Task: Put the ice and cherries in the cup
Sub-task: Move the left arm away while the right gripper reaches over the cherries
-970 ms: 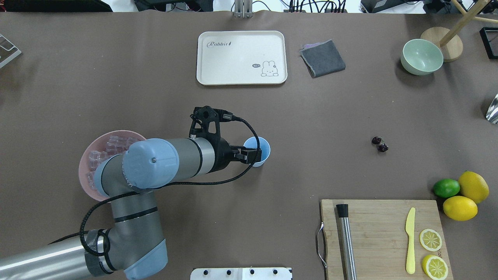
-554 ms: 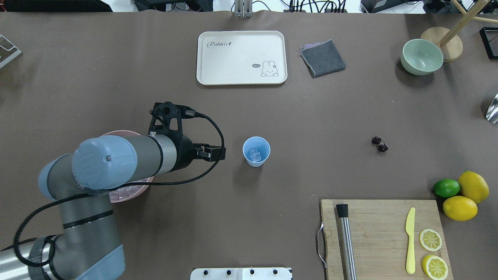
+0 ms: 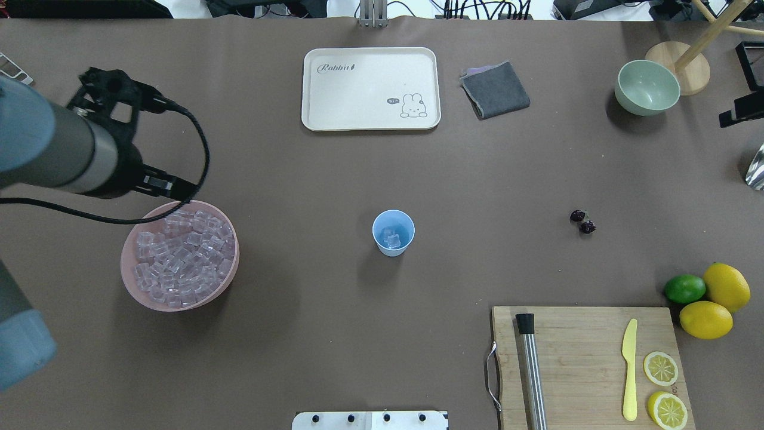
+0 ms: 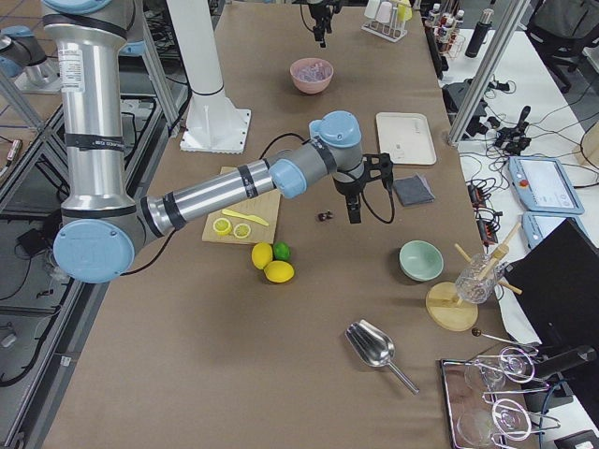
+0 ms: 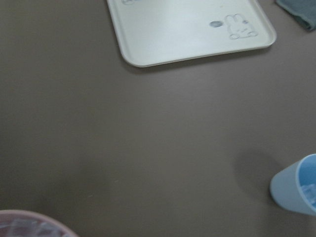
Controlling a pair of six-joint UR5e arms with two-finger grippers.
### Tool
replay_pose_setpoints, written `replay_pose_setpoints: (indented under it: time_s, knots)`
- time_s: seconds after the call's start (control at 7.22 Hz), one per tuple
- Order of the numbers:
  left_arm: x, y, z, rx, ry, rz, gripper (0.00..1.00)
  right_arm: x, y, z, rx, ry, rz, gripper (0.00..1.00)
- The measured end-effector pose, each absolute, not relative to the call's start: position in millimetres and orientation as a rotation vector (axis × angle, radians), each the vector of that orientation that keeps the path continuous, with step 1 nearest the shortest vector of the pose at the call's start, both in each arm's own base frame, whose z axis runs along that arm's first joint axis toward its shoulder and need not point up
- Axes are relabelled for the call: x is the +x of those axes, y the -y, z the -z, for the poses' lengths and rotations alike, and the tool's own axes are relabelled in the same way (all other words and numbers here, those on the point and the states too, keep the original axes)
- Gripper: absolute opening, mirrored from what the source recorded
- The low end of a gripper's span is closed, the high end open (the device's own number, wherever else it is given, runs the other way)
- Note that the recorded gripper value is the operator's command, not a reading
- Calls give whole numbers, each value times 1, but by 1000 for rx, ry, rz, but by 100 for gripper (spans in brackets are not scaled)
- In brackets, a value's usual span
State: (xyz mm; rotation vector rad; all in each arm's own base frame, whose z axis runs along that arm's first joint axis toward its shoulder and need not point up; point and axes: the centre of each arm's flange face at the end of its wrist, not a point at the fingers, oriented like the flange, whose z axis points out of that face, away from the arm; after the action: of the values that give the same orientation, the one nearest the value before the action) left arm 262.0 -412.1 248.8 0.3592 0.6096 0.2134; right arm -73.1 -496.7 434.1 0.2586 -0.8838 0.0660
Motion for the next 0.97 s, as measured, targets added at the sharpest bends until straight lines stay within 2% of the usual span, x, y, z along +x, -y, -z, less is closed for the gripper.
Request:
replay_pose_setpoints:
  time_s: [0.28,0.55,0.69,0.97]
  knots:
    - [143,446,-326,271,-560,-334,99,-131,503,-408,258,860,-86,100]
    - [46,470,-427,170,-549,-329,99,-202,502,-383,249,809,-113,100]
    - [-1,474,-470,178,-562,-285,99,-233,501,-370,228,767,-115,100]
    - [-47,447,-554,208,-679,-259,99,-286,489,-362,175,689,-72,100]
